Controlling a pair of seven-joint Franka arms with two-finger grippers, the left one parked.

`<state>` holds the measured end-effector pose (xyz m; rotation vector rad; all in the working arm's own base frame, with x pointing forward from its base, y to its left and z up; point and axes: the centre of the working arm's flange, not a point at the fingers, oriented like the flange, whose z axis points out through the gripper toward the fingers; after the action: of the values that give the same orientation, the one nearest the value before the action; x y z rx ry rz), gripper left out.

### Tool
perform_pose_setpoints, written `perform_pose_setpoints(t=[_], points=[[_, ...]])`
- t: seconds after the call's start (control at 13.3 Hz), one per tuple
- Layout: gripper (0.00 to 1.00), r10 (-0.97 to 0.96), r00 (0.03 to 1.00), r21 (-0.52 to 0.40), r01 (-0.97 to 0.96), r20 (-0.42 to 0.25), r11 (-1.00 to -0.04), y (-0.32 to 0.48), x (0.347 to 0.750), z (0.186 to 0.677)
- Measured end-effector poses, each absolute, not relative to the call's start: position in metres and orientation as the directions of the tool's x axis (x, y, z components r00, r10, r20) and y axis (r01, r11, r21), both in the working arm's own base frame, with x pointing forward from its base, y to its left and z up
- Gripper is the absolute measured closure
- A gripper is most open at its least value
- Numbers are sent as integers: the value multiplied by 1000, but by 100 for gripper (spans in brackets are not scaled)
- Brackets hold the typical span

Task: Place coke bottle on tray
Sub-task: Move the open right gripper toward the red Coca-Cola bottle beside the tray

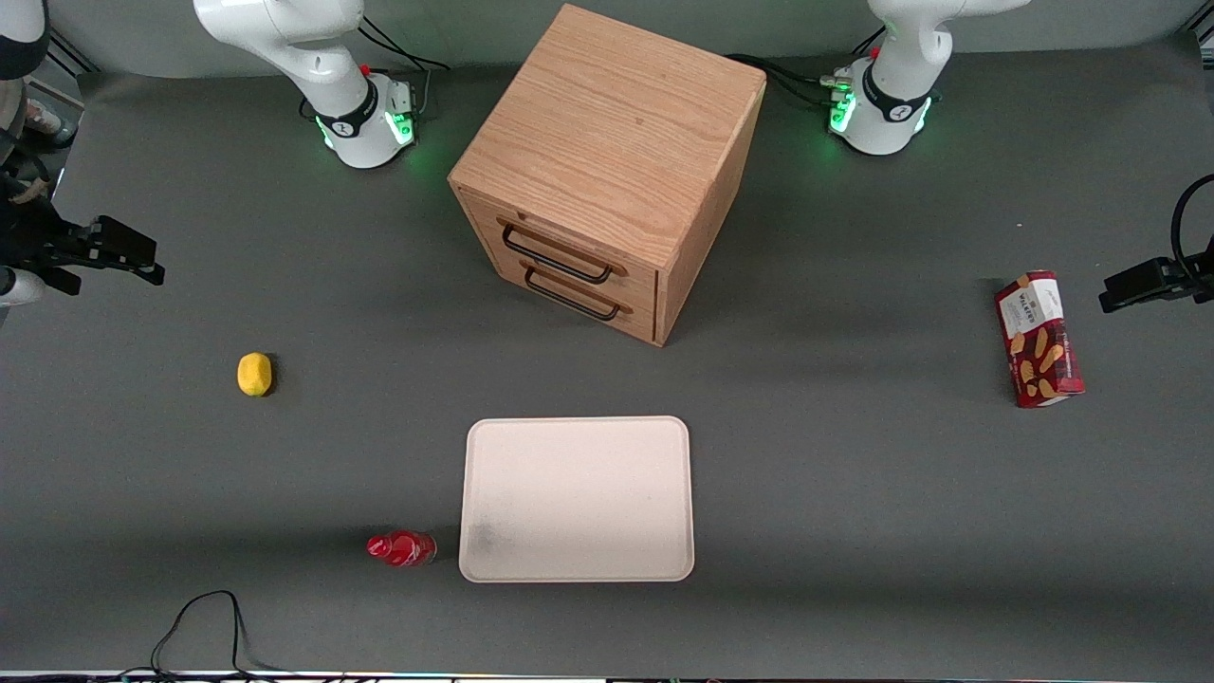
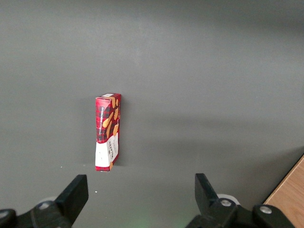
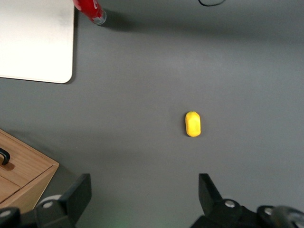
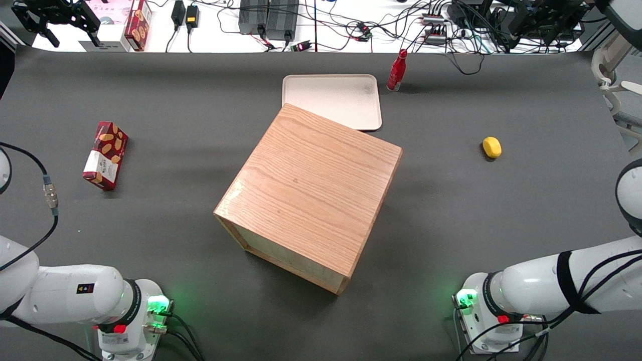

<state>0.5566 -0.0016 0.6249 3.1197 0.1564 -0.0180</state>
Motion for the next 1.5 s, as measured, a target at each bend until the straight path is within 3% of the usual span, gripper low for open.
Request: perform_pose_setpoints(t=[0.75,1.13,1.5], points=[[0,165,986,44,163,41,-986,147,642,610],[0,140,988,-2,140,62,-990,148,686,587],[0,114,986,-42,120,124,-992,140,718,565]])
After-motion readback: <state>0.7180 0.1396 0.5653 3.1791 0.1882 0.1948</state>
